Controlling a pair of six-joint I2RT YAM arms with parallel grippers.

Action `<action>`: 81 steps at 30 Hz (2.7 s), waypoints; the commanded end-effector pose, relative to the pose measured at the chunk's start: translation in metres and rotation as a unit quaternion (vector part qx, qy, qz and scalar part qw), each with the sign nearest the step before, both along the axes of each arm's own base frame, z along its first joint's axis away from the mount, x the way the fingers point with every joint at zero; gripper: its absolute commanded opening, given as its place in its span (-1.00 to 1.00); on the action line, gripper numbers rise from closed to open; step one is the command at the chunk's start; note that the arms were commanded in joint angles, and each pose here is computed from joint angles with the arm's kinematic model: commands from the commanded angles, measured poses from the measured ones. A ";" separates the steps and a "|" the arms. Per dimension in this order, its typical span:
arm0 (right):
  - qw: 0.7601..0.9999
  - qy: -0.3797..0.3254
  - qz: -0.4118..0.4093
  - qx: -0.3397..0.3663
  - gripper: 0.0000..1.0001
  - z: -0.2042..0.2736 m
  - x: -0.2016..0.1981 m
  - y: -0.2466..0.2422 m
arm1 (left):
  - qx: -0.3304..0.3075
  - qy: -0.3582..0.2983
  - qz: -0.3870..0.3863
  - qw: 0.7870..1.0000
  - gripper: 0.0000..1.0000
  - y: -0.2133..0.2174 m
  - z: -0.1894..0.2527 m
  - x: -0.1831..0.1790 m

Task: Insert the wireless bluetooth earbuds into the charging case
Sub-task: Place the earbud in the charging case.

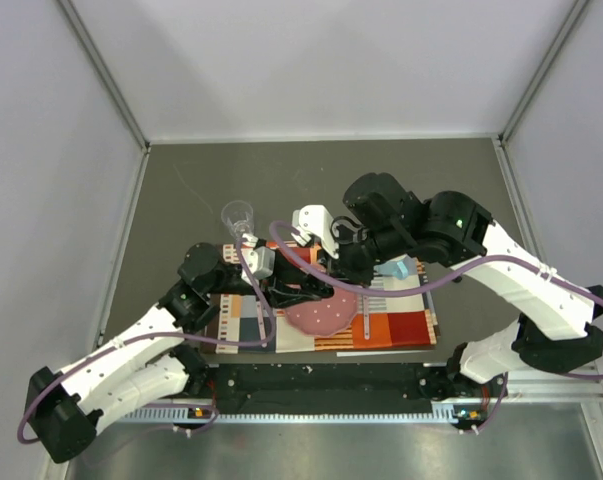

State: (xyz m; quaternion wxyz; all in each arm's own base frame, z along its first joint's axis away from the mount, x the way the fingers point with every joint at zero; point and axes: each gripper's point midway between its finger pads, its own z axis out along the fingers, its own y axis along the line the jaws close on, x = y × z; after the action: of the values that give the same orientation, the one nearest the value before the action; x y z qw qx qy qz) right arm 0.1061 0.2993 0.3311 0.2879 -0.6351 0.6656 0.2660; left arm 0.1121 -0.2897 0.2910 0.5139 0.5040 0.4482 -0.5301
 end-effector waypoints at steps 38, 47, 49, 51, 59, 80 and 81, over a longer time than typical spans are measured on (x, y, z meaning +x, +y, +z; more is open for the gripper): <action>0.997 0.018 0.053 -0.053 -1.00 -0.033 -0.015 0.016 | -0.003 -0.016 -0.076 0.997 -1.00 -0.002 0.028 -0.019; 0.997 0.020 0.046 -0.052 -0.78 -0.030 -0.012 0.024 | -0.001 -0.017 -0.082 0.996 -1.00 -0.002 0.029 -0.021; 0.998 0.020 0.042 -0.053 -0.75 -0.030 -0.011 0.024 | -0.002 -0.018 -0.082 0.996 -1.00 -0.002 0.029 -0.021; 0.998 0.017 0.039 -0.046 -0.69 -0.025 -0.010 0.025 | -0.001 -0.018 -0.081 0.997 -1.00 -0.002 0.029 -0.020; 0.999 0.003 0.035 -0.004 -0.56 -0.005 -0.008 0.031 | 0.000 -0.016 -0.083 0.996 -1.00 -0.002 0.027 -0.021; 0.998 -0.023 0.015 0.058 -0.50 0.028 -0.002 0.038 | -0.003 -0.012 -0.068 0.998 -1.00 -0.002 0.022 -0.017; 0.998 -0.027 0.009 0.064 -0.50 0.031 0.000 0.039 | -0.005 -0.013 -0.063 0.998 -1.00 -0.002 0.022 -0.016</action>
State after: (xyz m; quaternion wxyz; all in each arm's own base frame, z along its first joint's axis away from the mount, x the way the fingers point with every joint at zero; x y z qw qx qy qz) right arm 0.0980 0.3251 0.3155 0.2532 -0.6507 0.6620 0.2725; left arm 0.1001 -0.2927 0.2842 0.4453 0.5243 0.4585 -0.5627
